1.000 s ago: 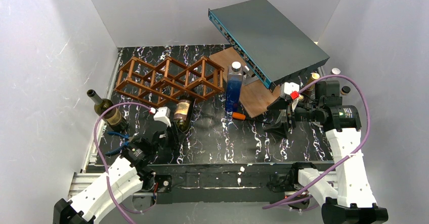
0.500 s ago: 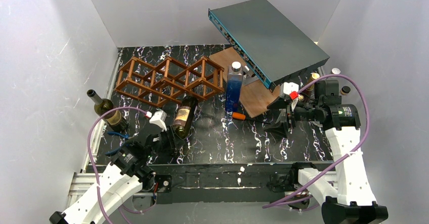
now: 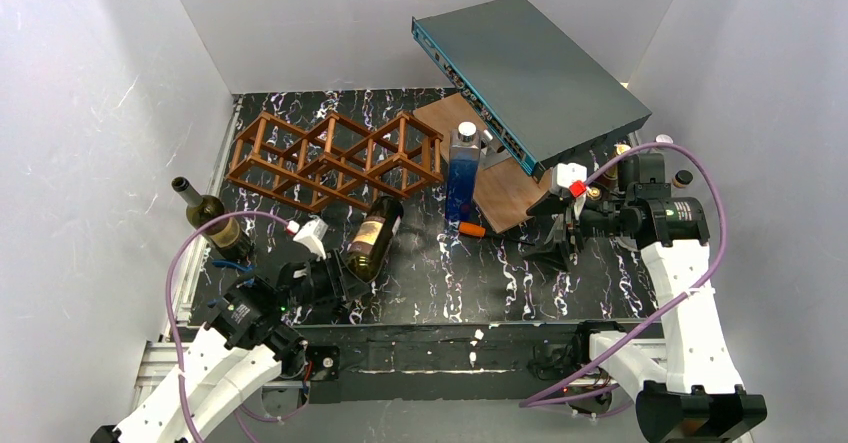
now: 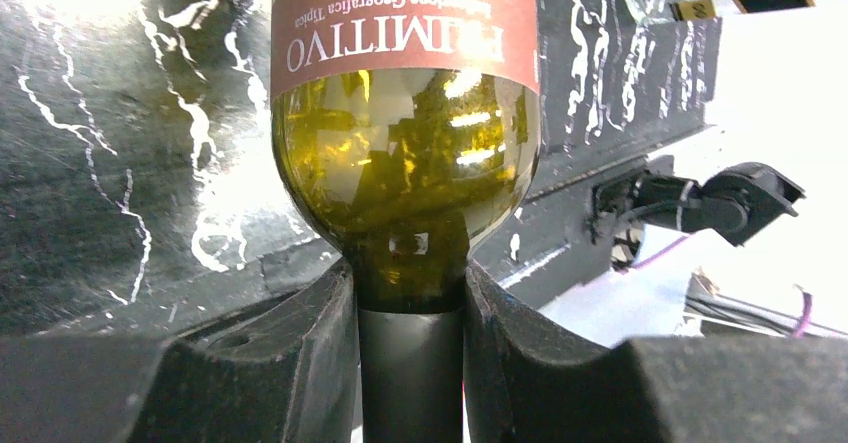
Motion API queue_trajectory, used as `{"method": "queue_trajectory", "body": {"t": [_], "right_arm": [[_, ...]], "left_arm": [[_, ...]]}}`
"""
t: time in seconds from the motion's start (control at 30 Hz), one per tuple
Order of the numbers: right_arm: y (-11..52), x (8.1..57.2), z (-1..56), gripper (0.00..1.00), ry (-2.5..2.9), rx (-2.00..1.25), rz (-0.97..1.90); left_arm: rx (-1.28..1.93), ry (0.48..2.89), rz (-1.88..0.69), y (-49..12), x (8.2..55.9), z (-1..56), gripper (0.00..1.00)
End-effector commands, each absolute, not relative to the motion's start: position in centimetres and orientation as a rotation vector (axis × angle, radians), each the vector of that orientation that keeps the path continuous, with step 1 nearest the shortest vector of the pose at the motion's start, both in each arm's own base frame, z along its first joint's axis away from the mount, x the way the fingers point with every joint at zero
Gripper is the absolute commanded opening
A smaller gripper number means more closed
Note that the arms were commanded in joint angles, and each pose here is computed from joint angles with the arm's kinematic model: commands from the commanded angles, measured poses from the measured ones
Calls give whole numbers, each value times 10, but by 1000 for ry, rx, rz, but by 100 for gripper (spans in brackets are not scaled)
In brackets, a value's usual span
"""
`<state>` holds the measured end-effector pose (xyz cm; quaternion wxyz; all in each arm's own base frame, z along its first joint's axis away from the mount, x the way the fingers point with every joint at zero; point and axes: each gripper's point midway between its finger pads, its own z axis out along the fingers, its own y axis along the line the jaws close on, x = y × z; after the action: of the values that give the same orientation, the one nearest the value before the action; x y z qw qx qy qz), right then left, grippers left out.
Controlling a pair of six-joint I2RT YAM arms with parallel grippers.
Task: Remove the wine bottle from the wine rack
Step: Pick up the wine bottle from the wine rack.
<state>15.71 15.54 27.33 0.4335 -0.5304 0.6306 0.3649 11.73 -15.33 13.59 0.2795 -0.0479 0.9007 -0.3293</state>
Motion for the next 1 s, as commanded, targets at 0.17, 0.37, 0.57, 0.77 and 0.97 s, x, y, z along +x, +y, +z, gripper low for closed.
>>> {"method": "queue_trajectory", "body": {"t": [0.17, 0.37, 0.57, 0.77, 0.97], "right_arm": [[160, 157, 290, 98, 1460, -1400, 886], [173, 150, 295, 99, 1384, -1469, 927], [208, 138, 291, 99, 1352, -1585, 989], [240, 135, 281, 98, 1267, -1756, 941], [271, 134, 267, 98, 1074, -1911, 877]], "left_arm": [[-63, 2380, -1153, -183, 104, 194, 0], [-22, 2432, -1229, -197, 99, 204, 0], [17, 2479, -1307, -210, 97, 219, 0], [40, 2588, -1392, -222, 87, 232, 0], [34, 2691, -1446, -228, 79, 239, 0]]}}
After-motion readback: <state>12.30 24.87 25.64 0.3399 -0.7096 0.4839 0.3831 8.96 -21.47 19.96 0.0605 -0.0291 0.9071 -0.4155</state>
